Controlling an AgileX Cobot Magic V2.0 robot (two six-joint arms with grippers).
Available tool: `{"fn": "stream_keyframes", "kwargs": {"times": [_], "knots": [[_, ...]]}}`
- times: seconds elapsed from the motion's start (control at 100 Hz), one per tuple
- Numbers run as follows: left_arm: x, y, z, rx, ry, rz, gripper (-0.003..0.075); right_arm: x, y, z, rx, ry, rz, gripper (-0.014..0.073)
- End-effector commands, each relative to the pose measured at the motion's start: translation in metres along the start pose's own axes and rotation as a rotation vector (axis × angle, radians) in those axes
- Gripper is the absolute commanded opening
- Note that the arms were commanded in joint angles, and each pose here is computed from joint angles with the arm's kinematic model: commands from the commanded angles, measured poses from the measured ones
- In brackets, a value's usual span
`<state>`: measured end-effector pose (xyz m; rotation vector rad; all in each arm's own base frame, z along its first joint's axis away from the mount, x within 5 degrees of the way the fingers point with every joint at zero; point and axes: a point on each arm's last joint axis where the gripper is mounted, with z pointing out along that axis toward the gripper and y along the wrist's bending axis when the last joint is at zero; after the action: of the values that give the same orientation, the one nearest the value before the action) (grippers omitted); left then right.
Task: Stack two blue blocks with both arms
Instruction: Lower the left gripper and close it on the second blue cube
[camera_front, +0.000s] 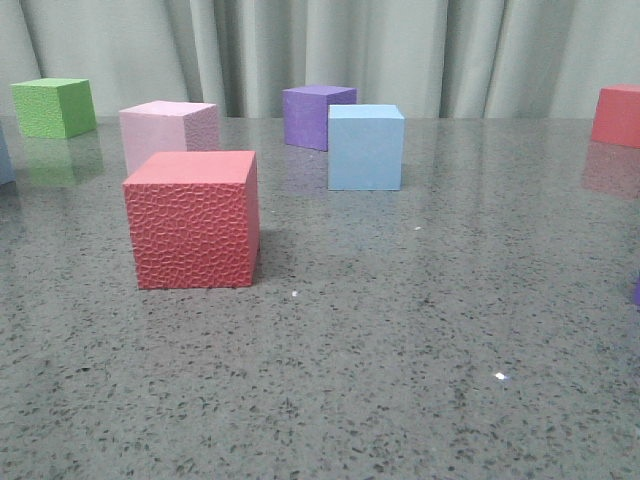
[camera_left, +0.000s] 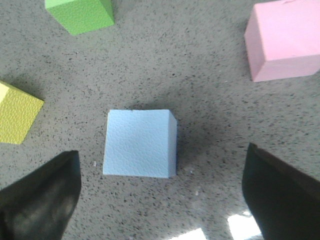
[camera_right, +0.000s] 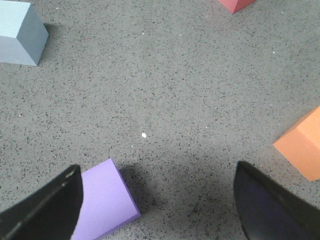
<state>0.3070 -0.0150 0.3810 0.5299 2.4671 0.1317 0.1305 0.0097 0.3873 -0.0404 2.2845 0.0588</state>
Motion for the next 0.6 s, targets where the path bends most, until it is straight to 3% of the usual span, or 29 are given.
{"fn": "stream_keyframes", "kwargs": {"times": [0.0,0.59], "knots": [[-0.013,0.008,-0.009,-0.044,-0.043,0.018,0.0618,-0.010,0.001,-0.007,-0.006,-0.087,-0.004,0.0610],[-0.019,0.024,0.052,-0.042,0.107,0.036,0.0618,-0.010,0.000,-0.007,-0.002,-0.090,-0.007,0.0610]]}}
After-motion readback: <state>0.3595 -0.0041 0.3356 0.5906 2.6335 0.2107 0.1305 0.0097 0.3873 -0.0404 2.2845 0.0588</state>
